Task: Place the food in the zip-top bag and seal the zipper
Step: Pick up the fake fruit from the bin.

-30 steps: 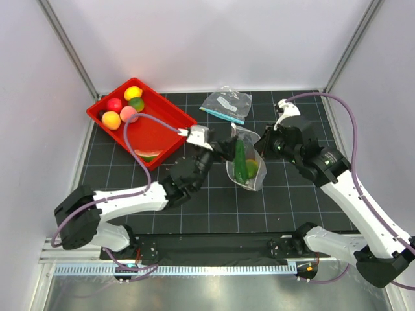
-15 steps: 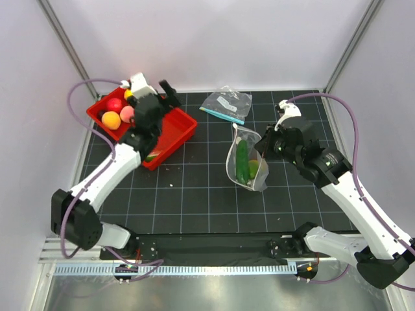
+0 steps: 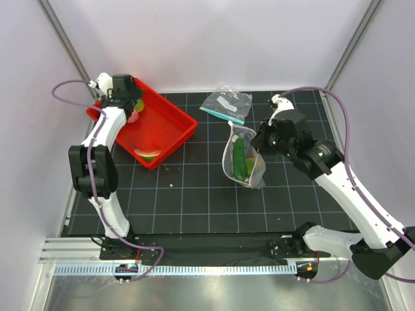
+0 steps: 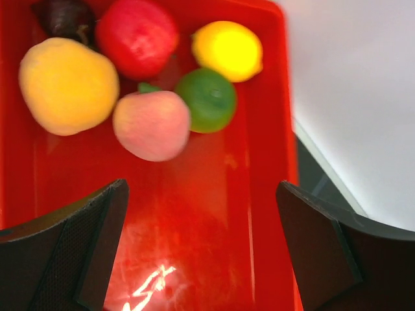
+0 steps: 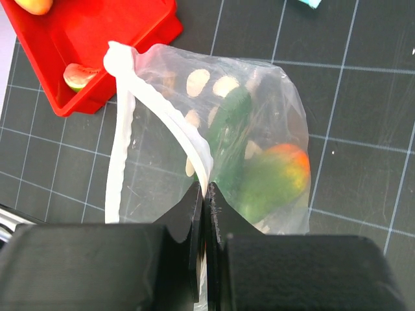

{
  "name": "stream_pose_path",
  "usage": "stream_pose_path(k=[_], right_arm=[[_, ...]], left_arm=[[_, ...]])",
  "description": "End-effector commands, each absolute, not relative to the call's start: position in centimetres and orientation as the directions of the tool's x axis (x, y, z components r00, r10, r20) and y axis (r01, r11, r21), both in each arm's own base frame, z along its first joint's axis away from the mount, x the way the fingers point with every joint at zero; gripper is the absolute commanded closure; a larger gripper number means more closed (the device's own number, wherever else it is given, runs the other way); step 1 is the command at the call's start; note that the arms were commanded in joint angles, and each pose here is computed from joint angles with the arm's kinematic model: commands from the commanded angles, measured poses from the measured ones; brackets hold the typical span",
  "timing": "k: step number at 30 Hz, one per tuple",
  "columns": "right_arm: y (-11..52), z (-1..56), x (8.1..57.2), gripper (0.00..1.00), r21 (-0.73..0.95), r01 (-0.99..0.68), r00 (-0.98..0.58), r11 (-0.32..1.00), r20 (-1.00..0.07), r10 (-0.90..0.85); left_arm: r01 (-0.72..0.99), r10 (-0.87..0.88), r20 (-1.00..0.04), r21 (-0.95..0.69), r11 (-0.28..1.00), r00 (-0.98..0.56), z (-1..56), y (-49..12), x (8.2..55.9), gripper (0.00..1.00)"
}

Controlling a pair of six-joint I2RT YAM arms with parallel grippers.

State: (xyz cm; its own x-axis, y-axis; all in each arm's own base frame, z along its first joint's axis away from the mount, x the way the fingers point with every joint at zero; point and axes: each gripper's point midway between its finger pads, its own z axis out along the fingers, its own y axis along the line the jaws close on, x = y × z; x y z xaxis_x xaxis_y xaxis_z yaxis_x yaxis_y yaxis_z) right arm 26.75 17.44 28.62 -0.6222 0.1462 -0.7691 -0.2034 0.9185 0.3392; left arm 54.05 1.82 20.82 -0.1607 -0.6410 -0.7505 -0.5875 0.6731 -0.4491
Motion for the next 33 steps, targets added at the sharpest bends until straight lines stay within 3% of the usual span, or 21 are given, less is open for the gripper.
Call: stream_pose_path(k=[1, 11, 29, 33], right_arm=[[18.0, 31.8, 27.7, 0.99, 0.351, -0.251, -0.558, 0.902, -0.814, 0.161], [19.2, 32.5, 27.8, 0.99, 0.381, -0.301, -0.55, 0.874, -0.818, 0.167], [19.5, 31.5, 27.8, 0.99, 0.364, -0.33, -0.549, 0.871, -0.824, 0.137], [19.4, 31.2, 27.8, 0.99, 0.363, -0.322, -0.55, 0.874, -0.823, 0.139]], left_arm=[[-0.68, -0.681, -0.721, -0.436, 0.59, -0.129, 19.0, 3.9, 54.1, 0.0], [-0.732, -0.734, -0.664, -0.429, 0.529, -0.141, 13.4, 5.9, 56.1, 0.0], [-0.755, -0.72, -0.673, -0.381, 0.534, -0.171, 8.6, 7.4, 60.0, 0.0], [-0.764, -0.726, -0.668, -0.379, 0.523, -0.165, 7.7, 7.8, 60.1, 0.06]])
